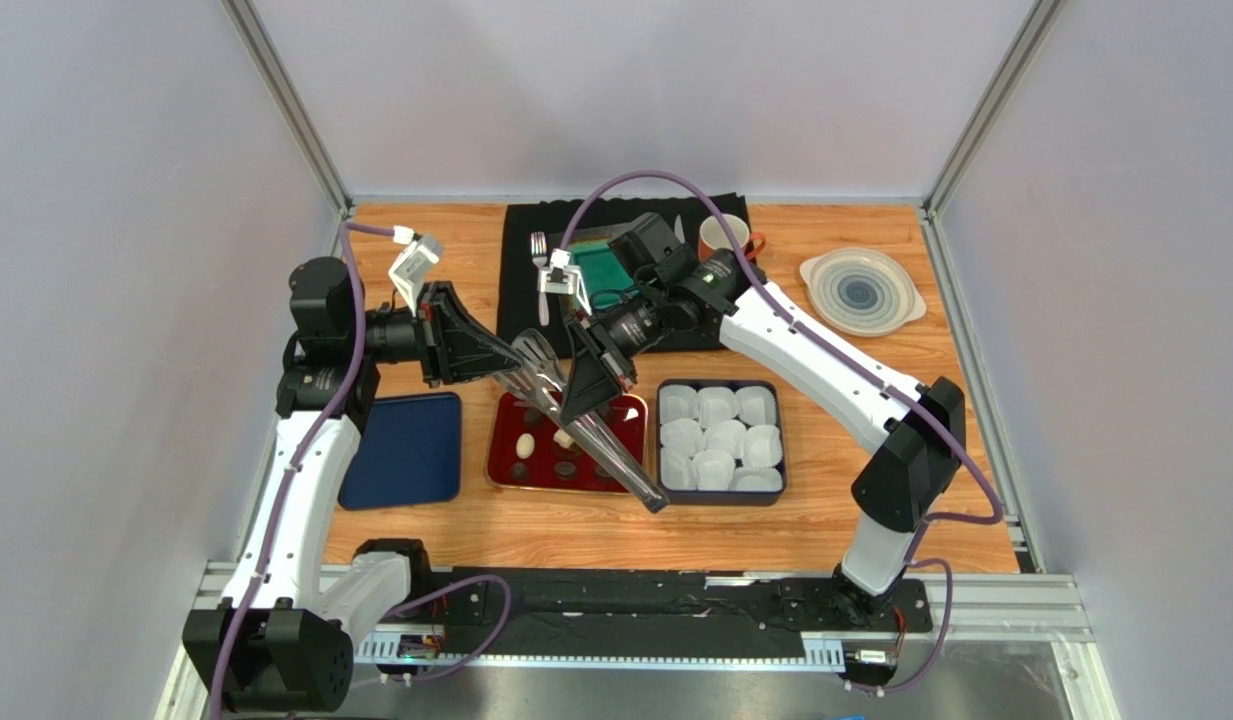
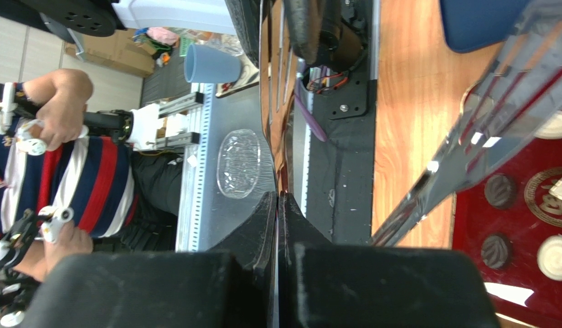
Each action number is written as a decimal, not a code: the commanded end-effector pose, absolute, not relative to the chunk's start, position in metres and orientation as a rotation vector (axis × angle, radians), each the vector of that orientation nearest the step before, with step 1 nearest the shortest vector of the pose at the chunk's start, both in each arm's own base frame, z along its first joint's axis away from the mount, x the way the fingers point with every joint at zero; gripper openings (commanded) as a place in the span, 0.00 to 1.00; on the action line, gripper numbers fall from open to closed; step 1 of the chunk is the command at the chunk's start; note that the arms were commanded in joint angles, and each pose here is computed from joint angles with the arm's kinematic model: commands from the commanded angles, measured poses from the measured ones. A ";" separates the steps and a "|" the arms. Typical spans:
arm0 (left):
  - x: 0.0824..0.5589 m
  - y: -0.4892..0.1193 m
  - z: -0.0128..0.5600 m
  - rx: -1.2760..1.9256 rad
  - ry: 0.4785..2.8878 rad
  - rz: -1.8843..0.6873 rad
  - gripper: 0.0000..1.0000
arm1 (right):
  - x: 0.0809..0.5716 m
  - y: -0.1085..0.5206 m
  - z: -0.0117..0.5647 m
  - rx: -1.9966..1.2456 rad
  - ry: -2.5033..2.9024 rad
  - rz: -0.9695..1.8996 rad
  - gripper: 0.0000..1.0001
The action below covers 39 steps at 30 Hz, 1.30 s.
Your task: Pack the chocolate
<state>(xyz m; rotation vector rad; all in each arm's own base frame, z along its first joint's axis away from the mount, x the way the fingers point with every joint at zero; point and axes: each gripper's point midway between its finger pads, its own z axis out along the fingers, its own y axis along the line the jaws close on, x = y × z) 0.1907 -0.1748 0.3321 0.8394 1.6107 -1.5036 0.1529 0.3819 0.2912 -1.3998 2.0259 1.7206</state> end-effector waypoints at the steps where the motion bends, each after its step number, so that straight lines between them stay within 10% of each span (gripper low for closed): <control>1: 0.141 -0.169 0.341 1.093 1.487 -1.708 0.13 | 0.191 0.375 0.302 -1.307 2.003 1.518 0.06; 21: 0.216 -0.176 0.367 0.826 1.579 -1.523 0.00 | 0.246 0.287 0.354 -0.690 1.812 1.348 0.08; 24: 0.220 -0.177 0.370 0.787 1.589 -1.541 0.00 | 0.246 0.278 0.357 -0.651 1.823 1.323 0.22; 32: 0.250 -0.163 0.391 0.540 1.574 -1.477 0.00 | 0.250 0.209 0.391 -0.363 1.682 1.055 0.97; 39: 0.262 -0.159 0.417 0.377 1.505 -1.501 0.00 | 0.236 0.185 0.389 -0.206 1.591 1.042 1.00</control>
